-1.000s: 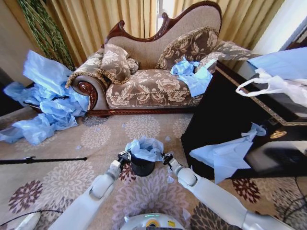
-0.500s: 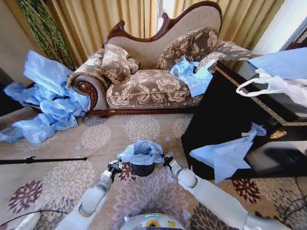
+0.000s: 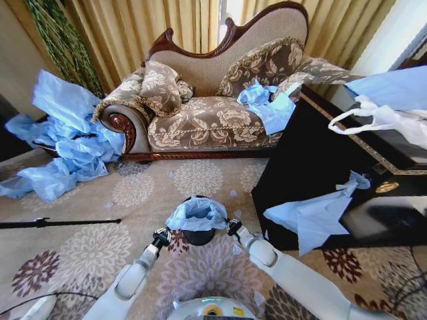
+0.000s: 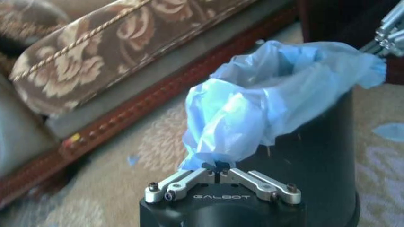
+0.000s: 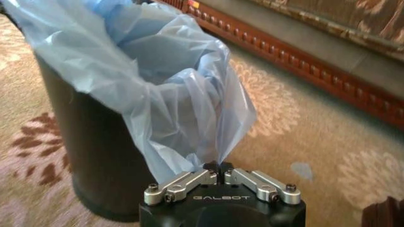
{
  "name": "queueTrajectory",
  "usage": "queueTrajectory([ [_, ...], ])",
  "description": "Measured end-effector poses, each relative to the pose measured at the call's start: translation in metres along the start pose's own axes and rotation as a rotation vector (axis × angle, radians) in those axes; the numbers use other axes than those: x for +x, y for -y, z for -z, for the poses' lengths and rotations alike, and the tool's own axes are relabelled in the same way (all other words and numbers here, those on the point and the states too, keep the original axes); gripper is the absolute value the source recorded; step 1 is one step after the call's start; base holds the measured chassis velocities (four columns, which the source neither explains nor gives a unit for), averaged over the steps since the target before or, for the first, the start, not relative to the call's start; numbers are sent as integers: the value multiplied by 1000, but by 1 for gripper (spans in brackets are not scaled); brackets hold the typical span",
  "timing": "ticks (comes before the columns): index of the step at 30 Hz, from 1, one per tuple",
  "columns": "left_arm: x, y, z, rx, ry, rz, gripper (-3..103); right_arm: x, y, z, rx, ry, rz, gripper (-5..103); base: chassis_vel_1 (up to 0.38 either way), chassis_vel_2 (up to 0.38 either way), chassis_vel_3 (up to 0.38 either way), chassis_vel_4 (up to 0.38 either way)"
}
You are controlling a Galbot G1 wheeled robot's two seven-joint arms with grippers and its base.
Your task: Place a garbage bag over the trash bin.
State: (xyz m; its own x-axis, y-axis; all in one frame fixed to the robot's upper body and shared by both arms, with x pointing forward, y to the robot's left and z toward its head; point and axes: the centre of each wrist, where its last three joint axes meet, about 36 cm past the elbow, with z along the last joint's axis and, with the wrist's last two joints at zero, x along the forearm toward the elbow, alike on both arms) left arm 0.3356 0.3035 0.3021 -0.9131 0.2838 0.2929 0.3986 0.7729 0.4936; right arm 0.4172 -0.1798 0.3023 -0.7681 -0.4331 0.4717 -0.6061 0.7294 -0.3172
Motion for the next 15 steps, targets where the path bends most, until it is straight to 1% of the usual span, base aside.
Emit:
queueTrajectory([
  [2, -4, 0, -7, -55, 9, -9, 0, -2, -8, -5, -21, -15, 7, 0, 0, 0, 0, 0],
  [3, -4, 0, -7, -55, 9, -9, 0, -2, -8, -5, -21, -15, 7, 0, 0, 0, 0, 0],
  [6, -6, 3, -16, -86, 0, -20, 0, -11, -17, -10, -48, -32, 7, 0, 0, 0, 0, 0],
  [7, -6, 3, -16, -86, 0, -20, 0, -11, -17, -10, -48, -32, 7, 0, 0, 0, 0, 0],
  [10, -8, 5, -29, -123, -5, -25, 0, -19, -23, -16, -61, -50, 5, 0, 0, 0, 0, 0],
  [15, -10, 7, -35, -137, -10, -18, 0, -25, -26, -17, -69, -56, 2, 0, 0, 0, 0, 0],
])
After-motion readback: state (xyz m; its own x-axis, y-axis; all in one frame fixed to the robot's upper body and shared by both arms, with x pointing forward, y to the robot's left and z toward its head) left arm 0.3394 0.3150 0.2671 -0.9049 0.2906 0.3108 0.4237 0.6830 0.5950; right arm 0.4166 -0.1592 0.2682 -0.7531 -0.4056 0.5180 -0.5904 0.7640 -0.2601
